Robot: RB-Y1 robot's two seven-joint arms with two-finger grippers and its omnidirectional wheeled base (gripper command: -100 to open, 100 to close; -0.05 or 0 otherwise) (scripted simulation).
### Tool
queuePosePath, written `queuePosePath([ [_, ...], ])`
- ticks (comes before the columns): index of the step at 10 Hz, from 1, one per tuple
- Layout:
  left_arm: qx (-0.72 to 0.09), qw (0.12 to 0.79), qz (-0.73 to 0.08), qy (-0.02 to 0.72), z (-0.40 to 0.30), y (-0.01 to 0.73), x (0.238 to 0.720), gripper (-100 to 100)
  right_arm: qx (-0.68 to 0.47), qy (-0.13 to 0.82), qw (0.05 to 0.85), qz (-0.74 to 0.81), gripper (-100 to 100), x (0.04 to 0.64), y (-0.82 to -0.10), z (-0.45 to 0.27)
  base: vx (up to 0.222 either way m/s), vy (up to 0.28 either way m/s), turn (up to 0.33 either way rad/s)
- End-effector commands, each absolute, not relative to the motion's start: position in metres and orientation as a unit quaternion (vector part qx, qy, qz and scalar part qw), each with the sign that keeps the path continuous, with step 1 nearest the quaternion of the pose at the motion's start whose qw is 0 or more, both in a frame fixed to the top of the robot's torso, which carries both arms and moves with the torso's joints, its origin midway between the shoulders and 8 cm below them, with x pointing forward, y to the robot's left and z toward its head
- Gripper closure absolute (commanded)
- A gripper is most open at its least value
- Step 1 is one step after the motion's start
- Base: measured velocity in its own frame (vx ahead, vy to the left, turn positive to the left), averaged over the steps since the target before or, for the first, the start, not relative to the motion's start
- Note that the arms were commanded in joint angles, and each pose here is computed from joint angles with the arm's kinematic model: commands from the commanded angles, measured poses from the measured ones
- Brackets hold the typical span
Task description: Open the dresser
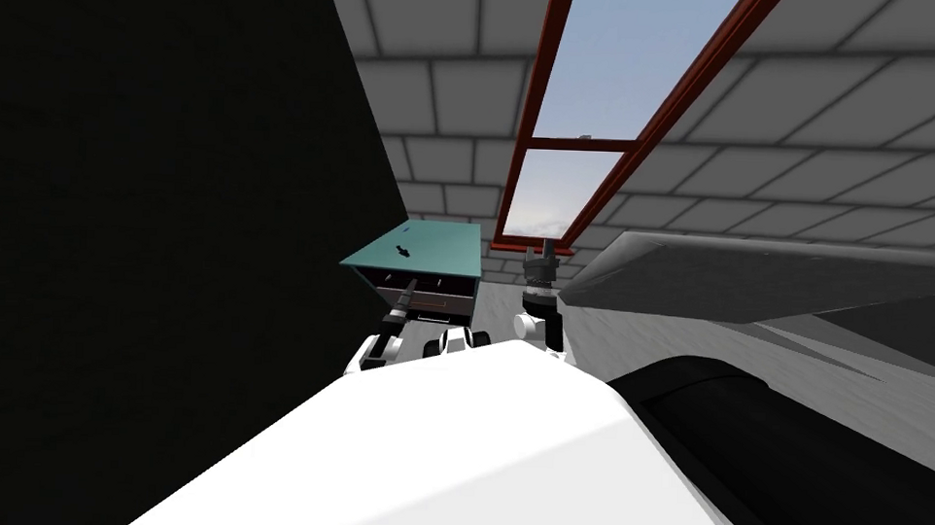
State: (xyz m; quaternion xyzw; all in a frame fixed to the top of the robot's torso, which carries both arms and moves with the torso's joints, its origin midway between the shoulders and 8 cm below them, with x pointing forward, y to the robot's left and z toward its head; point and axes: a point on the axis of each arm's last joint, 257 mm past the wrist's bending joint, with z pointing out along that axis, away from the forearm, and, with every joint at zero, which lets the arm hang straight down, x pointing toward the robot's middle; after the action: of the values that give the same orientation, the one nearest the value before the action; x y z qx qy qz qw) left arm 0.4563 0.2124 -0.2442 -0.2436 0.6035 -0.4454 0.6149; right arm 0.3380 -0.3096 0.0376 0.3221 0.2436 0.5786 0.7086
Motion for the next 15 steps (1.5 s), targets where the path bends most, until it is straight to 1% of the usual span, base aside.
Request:
queuePosePath([
  [1, -0.244, 0.615, -0.445, 0.604, -0.244, 0.213, 0.457, 100, 0.322, 0.244, 0.709, 0.579, 0, 0.338, -0.31, 0.038, 0.01, -0.001, 0.002],
  [3, -0.238, 0.611, -0.451, 0.605, -0.245, 0.237, 0.438, 100, 0.322, 0.244, 0.709, 0.579, 0, 0.338, -0.31, 0.038, -0.008, -0.085, 0.111],
  [10, -0.219, 0.594, -0.471, 0.614, -0.241, 0.283, 0.394, 100, 0.322, 0.244, 0.709, 0.579, 0, 0.338, -0.31, 0.038, -0.014, -0.078, 0.089],
  [11, -0.221, 0.596, -0.467, 0.614, -0.242, 0.281, 0.396, 100, 0.322, 0.244, 0.709, 0.579, 0, 0.338, -0.31, 0.038, -0.009, -0.032, 0.018],
  [12, -0.219, 0.599, -0.47, 0.61, -0.246, 0.273, 0.397, -100, 0.322, 0.244, 0.709, 0.579, 0, 0.338, -0.31, 0.038, 0.028, -0.107, -0.047],
  [15, -0.214, 0.595, -0.476, 0.612, -0.244, 0.277, 0.397, -100, 0.322, 0.244, 0.709, 0.579, 0, 0.338, -0.31, 0.038, 0.047, -0.118, 0.025],
])
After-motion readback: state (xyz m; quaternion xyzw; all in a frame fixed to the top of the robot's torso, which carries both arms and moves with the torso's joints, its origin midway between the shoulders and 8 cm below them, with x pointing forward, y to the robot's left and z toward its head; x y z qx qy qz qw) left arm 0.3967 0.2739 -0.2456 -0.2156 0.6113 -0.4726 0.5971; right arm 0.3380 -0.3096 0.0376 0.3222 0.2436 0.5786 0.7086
